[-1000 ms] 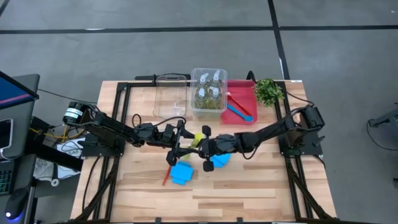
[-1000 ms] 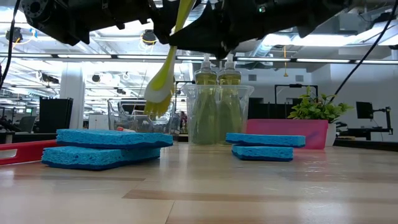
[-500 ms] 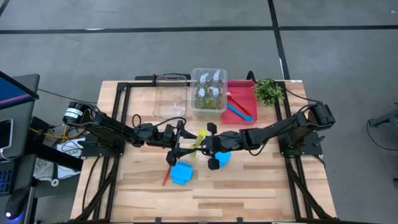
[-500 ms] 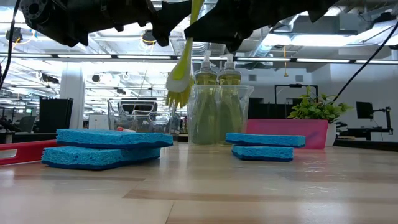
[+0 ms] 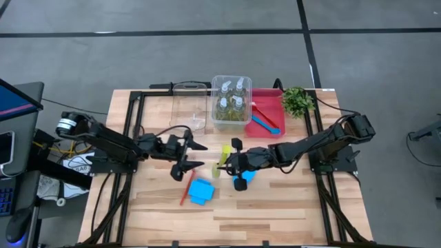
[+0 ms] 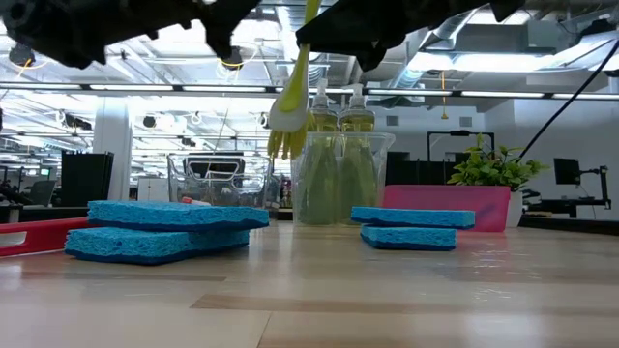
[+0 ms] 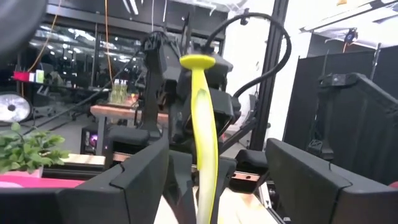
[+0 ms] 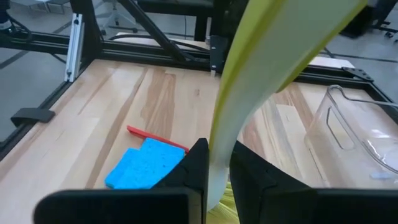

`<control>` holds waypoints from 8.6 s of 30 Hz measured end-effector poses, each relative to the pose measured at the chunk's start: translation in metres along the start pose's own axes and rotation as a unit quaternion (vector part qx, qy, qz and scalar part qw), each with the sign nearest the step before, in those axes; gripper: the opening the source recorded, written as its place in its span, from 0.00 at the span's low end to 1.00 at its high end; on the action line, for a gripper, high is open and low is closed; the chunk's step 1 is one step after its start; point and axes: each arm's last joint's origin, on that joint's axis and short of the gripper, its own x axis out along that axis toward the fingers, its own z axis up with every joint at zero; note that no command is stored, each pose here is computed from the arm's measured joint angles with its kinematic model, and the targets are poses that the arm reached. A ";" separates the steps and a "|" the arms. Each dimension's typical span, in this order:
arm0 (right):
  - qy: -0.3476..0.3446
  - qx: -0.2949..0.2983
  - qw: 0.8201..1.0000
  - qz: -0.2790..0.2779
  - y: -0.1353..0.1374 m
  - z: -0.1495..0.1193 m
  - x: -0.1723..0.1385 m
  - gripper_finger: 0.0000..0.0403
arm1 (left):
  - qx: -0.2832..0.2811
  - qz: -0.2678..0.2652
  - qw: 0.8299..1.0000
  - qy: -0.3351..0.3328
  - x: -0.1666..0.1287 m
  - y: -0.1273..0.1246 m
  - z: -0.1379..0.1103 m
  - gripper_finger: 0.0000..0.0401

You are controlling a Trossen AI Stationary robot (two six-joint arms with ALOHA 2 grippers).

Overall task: Pick & Place Kitchen Sink Supplies
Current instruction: Put the green dish brush into the pink bin

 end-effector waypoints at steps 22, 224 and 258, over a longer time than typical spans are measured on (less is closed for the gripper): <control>0.027 -0.046 0.992 -0.114 -0.011 0.016 -0.037 0.10 | 0.007 -0.002 1.000 -0.013 -0.046 0.000 0.002 0.67; 0.306 0.160 0.873 -0.345 -0.217 -0.069 -0.099 0.26 | 0.004 -0.002 1.000 -0.014 -0.046 0.000 0.002 0.67; 0.288 0.153 0.849 -0.416 -0.239 -0.076 -0.095 0.26 | 0.004 -0.002 1.000 -0.015 -0.046 0.000 0.002 0.67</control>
